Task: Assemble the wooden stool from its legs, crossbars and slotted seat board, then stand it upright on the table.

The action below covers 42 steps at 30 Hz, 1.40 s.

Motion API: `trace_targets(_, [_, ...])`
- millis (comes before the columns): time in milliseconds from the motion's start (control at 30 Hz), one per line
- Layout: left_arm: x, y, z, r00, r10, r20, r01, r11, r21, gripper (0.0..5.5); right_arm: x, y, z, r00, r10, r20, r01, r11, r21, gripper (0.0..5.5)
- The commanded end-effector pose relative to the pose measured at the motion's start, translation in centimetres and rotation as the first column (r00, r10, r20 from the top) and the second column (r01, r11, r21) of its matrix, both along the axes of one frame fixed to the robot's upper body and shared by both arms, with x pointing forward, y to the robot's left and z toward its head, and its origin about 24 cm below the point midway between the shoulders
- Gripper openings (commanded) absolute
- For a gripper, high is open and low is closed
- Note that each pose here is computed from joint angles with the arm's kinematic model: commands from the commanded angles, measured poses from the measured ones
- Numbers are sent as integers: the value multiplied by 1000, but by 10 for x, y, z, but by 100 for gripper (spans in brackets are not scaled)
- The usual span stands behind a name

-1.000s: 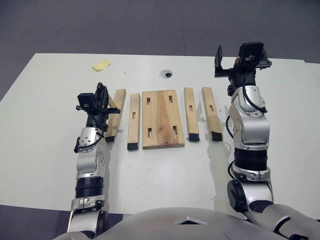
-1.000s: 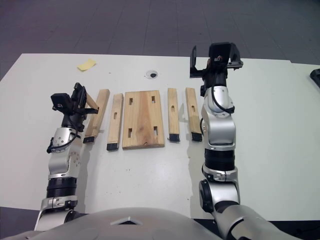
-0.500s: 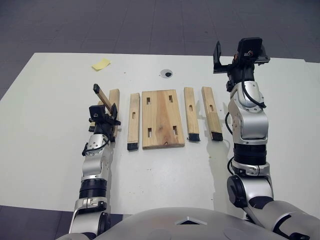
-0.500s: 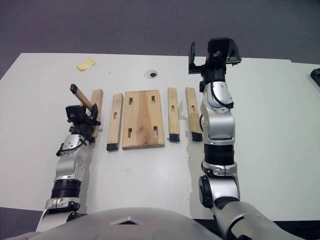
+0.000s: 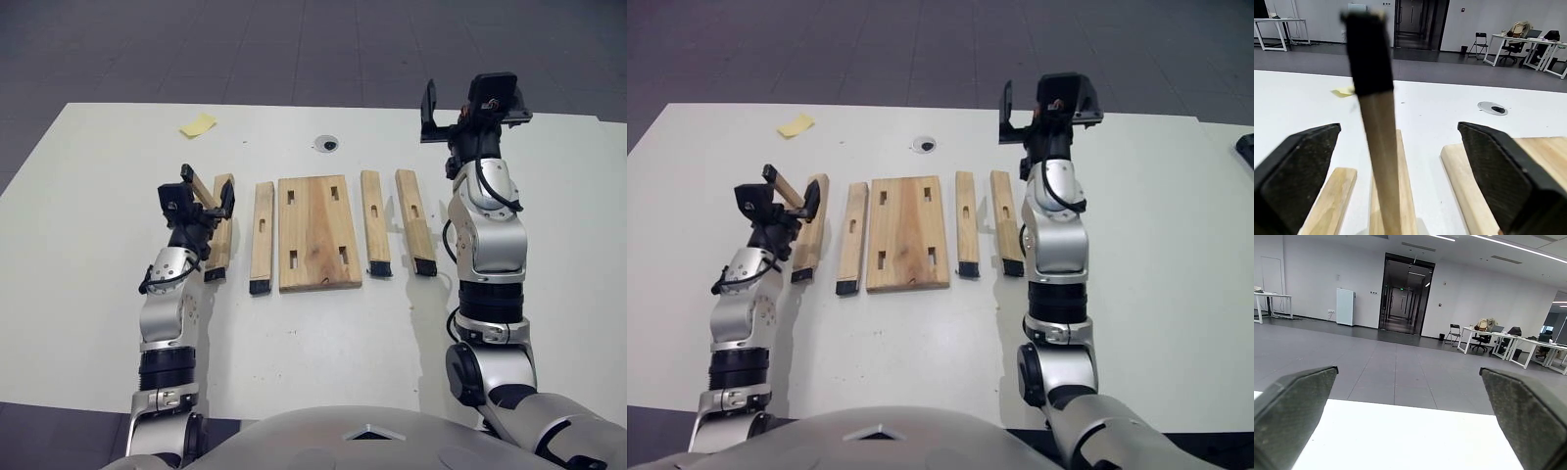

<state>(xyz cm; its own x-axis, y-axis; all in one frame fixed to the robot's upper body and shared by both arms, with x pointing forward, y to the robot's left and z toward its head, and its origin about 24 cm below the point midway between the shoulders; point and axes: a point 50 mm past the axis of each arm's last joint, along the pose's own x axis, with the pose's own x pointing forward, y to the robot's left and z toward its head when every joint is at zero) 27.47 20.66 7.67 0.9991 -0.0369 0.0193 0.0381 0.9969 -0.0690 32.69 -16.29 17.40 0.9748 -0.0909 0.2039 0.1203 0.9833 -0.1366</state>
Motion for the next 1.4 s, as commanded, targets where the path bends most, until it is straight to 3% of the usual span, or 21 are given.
trace_targets(33, [4,-4,25,996,-45,72,46,999,-7,534,0,-3,2,1000,-15,12,14,1000,9,540])
trace_targets(167, [6,4,47,989,-6,145,17,997,-73,539,0,-3,2,1000,-18,13,18,1000,10,540])
trace_targets(467, [10,7,79,971,-7,240,24,998,-66,539,3,0,2,1000,-7,19,7,1000,18,540])
trace_targets(733, [43,12,103,971,69,228,-57,997,-57,539,3,0,1,1000,-7,14,6,1000,22,540])
trace_targets(967, [66,24,150,928,86,363,-86,996,-15,539,5,2,3,1000,0,21,0,1000,23,540])
trace_targets(1033, [67,26,131,951,76,299,-91,995,37,539,5,0,3,1000,-8,22,7,1000,26,540])
trace_targets(1200, [52,16,43,1000,-6,24,3,991,130,539,6,-2,1,1000,-13,16,12,999,33,540])
trace_targets(1400, [61,7,26,999,-38,9,37,994,104,539,10,-6,2,1000,-13,12,12,999,33,540])
